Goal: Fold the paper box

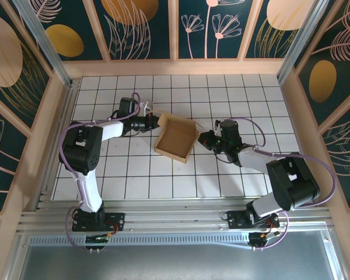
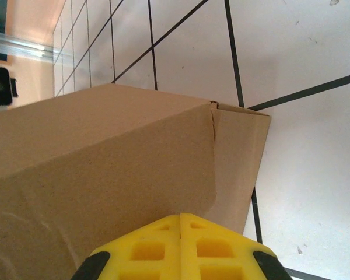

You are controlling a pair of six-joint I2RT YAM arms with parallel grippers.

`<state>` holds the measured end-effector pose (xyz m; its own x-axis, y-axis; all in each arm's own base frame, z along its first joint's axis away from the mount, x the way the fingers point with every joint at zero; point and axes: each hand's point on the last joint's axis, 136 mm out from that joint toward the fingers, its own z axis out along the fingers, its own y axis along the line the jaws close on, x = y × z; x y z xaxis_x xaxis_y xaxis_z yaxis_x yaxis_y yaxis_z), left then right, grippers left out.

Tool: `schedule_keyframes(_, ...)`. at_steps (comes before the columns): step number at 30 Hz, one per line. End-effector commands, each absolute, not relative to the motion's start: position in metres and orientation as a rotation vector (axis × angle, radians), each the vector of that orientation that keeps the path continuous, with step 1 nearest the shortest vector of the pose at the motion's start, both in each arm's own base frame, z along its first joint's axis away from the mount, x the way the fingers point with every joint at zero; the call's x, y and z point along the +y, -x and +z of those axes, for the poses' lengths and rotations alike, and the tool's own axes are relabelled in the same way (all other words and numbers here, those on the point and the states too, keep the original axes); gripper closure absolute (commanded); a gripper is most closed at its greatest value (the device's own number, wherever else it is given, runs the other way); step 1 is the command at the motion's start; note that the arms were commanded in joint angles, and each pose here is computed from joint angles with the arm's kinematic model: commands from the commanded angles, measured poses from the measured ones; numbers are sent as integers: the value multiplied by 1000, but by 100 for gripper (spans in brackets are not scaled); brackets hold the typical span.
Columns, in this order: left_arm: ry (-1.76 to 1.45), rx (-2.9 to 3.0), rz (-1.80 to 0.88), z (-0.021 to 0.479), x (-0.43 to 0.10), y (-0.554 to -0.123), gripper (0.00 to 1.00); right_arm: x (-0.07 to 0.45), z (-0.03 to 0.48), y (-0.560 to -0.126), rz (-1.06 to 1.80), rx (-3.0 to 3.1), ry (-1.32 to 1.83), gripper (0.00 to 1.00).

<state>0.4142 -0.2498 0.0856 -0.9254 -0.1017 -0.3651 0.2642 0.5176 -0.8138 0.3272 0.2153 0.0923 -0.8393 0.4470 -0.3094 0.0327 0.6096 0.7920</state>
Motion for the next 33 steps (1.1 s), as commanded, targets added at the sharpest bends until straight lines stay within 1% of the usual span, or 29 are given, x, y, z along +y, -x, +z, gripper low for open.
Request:
schedule_keyframes(1, -208, 2327, -1408, 106, -256, -409, 100, 225, 111, -339, 1207, 2288, -414, 99)
schedule_keyframes(12, -211, 2322, -1409, 109, -258, -409, 100, 240, 114, -345, 1284, 2303, -408, 98)
schedule_keyframes(19, -211, 2322, -1405, 110, -257, -409, 100, 241, 102, -347, 1278, 2345, -455, 98)
schedule_keyframes(33, -211, 2325, -1400, 108, -257, -407, 100, 243, 92, -348, 1230, 2378, -430, 98)
